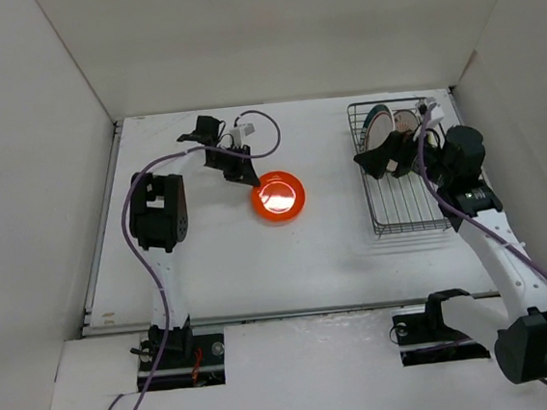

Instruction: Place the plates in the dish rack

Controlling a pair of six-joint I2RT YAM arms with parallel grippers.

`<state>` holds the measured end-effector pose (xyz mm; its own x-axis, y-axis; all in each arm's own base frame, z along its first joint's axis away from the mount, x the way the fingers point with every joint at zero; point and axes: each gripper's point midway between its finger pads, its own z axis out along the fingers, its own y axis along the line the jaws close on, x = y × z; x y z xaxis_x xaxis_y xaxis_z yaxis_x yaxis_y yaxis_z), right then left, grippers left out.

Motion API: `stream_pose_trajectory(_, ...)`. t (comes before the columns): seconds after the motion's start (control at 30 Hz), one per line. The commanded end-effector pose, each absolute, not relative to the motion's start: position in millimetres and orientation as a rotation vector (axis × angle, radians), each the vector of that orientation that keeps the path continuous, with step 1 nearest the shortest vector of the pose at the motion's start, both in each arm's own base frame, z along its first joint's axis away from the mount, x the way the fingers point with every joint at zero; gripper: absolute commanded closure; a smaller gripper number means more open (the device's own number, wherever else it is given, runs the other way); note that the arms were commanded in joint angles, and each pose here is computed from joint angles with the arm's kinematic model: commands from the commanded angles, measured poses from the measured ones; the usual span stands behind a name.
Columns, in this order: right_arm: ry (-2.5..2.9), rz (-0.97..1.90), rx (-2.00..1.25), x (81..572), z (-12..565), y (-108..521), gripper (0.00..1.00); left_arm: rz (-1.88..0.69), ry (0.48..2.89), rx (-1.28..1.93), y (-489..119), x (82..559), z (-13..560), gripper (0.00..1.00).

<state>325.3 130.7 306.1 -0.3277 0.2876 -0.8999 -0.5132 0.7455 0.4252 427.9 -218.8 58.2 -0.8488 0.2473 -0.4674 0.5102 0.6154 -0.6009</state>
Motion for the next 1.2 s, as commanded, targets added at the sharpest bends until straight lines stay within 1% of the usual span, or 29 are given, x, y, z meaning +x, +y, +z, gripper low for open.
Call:
stream_pose_trajectory(0.0,1.607,0.857,-0.307,318.6,324.1,150.6,0.00,-1.271,2.276,0.784,-221.1,413.4,134.2,1.00)
stream_pose_trajectory(0.07,1.612,0.870,-0.318,319.6,315.4,155.9,0.00,-1.280,2.158,0.841,-219.0,405.8,177.7,1.00)
stream_pose_trajectory(0.1,1.598,0.897,-0.355,314.5,318.2,163.3,0.00,-1.262,2.107,0.869,-215.6,405.4,190.9,1.00)
stream_pose_trajectory(0.23,1.582,0.998,-0.410,313.3,298.4,188.3,0.00,-1.179,1.977,0.953,-211.1,384.5,245.5,1.00)
stream_pose_trajectory(0.27,1.570,1.012,-0.416,314.2,299.8,192.6,0.00,-1.184,1.985,0.950,-210.9,383.3,242.7,1.00)
stream_pose_trajectory(0.3,1.575,1.027,-0.417,315.1,294.9,196.9,0.00,-1.195,1.947,0.964,-211.8,375.2,256.0,1.00)
stream_pose_trajectory(0.43,1.580,1.135,-0.474,315.5,283.3,230.6,0.00,-1.213,1.917,0.997,-218.6,354.5,271.1,1.00)
stream_pose_trajectory(0.57,1.595,1.221,-0.545,307.2,278.4,279.0,0.00,-1.198,1.891,1.025,-224.0,346.5,280.8,1.00)
stream_pose_trajectory(0.6,1.568,1.243,-0.561,305.2,286.4,288.0,0.00,-1.198,1.889,1.020,-223.8,344.6,284.3,1.00)
stream_pose_trajectory(0.7,1.573,1.273,-0.589,300.0,282.5,312.0,0.01,-1.204,1.884,1.025,-226.7,340.6,287.8,1.00)
stream_pose_trajectory(0.87,1.575,1.313,-0.588,300.6,281.0,324.7,0.02,-1.217,1.889,1.020,-230.4,339.1,288.9,1.00)
stream_pose_trajectory(0.93,1.582,1.300,-0.555,305.3,281.4,323.5,0.10,-1.242,1.874,1.026,-231.4,334.0,291.7,1.00)
stream_pose_trajectory(0.97,1.583,1.291,-0.544,307.3,281.5,322.8,0.26,-1.242,1.874,1.026,-231.4,334.0,291.8,1.00)
stream_pose_trajectory(1.03,1.588,1.291,-0.530,310.0,281.7,320.1,0.45,-1.242,1.872,1.021,-231.8,335.0,292.7,1.00)
stream_pose_trajectory(1.1,1.595,1.286,-0.501,314.5,282.1,316.8,0.73,-1.251,1.883,1.009,-232.1,335.0,290.7,1.00)
stream_pose_trajectory(1.13,1.600,1.285,-0.484,316.0,282.3,316.3,0.91,-1.235,1.893,1.004,-231.1,336.8,289.0,1.00)
stream_pose_trajectory(1.17,1.599,1.270,-0.466,319.6,284.9,310.9,0.94,-1.216,1.888,1.005,-230.7,339.9,288.9,0.97)
